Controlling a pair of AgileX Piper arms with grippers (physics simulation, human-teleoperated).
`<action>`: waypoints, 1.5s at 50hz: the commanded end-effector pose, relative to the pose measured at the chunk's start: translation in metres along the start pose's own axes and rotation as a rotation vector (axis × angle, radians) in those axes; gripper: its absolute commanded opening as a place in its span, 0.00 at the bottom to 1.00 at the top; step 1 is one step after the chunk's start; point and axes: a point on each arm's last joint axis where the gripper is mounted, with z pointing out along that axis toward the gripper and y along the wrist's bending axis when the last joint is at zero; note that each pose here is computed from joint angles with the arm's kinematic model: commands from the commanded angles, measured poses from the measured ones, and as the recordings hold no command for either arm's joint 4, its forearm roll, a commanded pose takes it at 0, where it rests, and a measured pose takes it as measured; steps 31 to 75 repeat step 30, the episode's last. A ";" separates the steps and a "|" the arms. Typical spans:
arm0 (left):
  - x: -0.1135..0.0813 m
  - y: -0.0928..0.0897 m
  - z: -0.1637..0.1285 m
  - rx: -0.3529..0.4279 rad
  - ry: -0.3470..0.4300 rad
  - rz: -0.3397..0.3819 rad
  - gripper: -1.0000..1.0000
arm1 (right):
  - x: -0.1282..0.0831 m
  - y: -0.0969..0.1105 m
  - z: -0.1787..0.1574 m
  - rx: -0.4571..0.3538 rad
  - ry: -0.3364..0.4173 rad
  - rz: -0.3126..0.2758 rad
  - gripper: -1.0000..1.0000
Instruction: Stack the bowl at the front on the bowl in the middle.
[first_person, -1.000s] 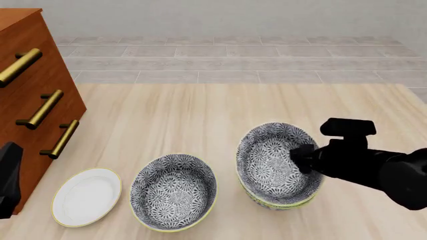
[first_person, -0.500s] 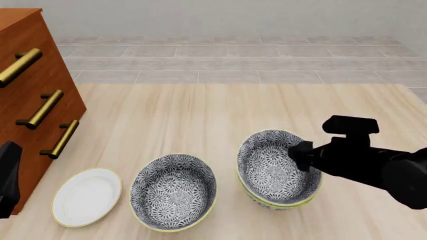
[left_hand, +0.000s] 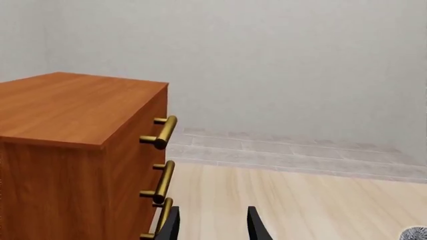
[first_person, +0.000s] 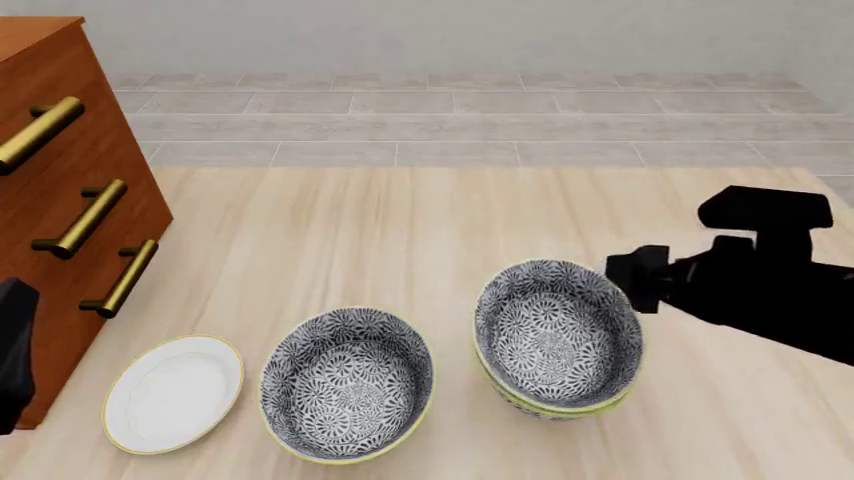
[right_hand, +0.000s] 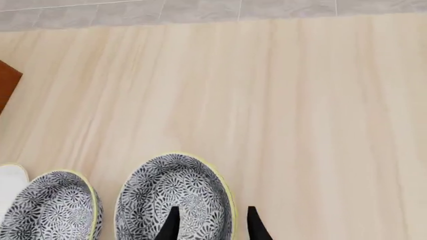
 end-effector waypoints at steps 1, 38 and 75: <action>-0.002 0.000 0.000 0.001 -0.005 0.001 1.00 | -0.019 0.002 -0.036 -0.005 -0.074 -0.019 1.00; -0.008 -0.001 0.000 0.008 -0.017 0.003 1.00 | -0.043 0.003 -0.127 0.003 -0.278 -0.056 1.00; -0.008 -0.001 0.000 0.008 -0.017 0.003 1.00 | -0.043 0.003 -0.127 0.003 -0.278 -0.056 1.00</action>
